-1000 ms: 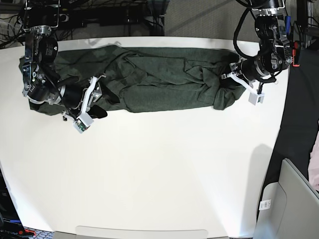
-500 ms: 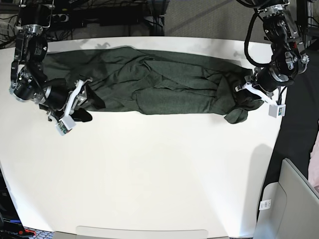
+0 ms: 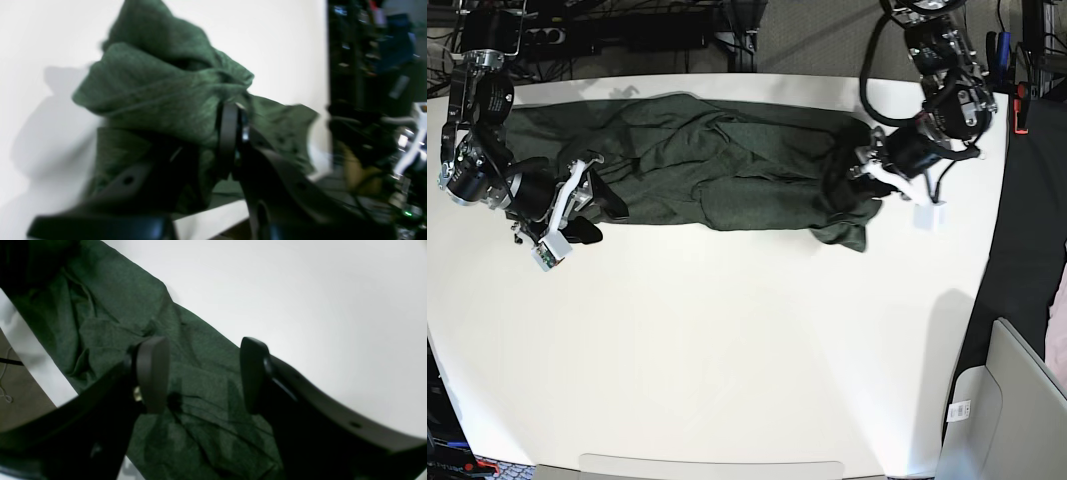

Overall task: Fold the T-shirt properly
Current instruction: 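Fold the end held by the left gripper inward toward the right gripper, then regrasp the shirt's ends with both grippers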

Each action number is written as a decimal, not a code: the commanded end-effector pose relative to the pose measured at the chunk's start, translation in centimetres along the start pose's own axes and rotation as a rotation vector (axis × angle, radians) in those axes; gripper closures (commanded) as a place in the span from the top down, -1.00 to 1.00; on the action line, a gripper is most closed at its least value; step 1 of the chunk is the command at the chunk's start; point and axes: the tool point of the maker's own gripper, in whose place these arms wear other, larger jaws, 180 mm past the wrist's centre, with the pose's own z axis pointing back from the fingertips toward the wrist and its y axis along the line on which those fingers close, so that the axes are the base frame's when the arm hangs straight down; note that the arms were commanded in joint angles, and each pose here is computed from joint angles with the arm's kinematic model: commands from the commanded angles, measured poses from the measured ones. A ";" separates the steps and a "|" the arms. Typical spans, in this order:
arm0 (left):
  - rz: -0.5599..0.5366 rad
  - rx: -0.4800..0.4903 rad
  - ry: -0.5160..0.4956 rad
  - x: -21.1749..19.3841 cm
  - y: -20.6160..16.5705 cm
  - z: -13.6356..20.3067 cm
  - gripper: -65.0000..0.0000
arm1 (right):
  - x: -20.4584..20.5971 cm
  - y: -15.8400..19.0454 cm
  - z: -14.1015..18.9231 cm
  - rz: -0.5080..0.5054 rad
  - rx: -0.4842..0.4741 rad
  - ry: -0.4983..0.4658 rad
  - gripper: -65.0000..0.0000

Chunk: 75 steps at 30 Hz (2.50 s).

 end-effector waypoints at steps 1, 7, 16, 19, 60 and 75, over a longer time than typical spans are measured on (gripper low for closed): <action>0.000 -0.080 -0.014 0.4 -2.3 -0.4 -1.00 | 1.8 -0.3 0.7 0.030 -0.006 -0.053 0.04; 0.034 -0.212 0.021 -1.4 -7.0 -2.9 -1.00 | 1.9 -0.4 0.8 0.031 -0.008 -0.054 0.04; 0.092 -0.291 0.095 -2.9 -9.1 -6.1 -1.00 | 2.0 -1.5 1.6 0.016 -0.045 -0.072 0.04; 0.108 -0.287 0.109 -3.3 -8.7 -6.5 -0.99 | 2.1 -2.2 2.2 0.015 -0.068 -0.076 0.04; 0.056 -0.094 0.206 -2.0 1.1 -1.5 0.04 | 1.4 -1.9 2.6 -0.018 -0.049 -0.073 0.04; -0.009 0.015 0.302 -5.1 3.1 -3.4 0.04 | -1.8 -7.7 10.0 -0.082 -0.289 -0.040 0.04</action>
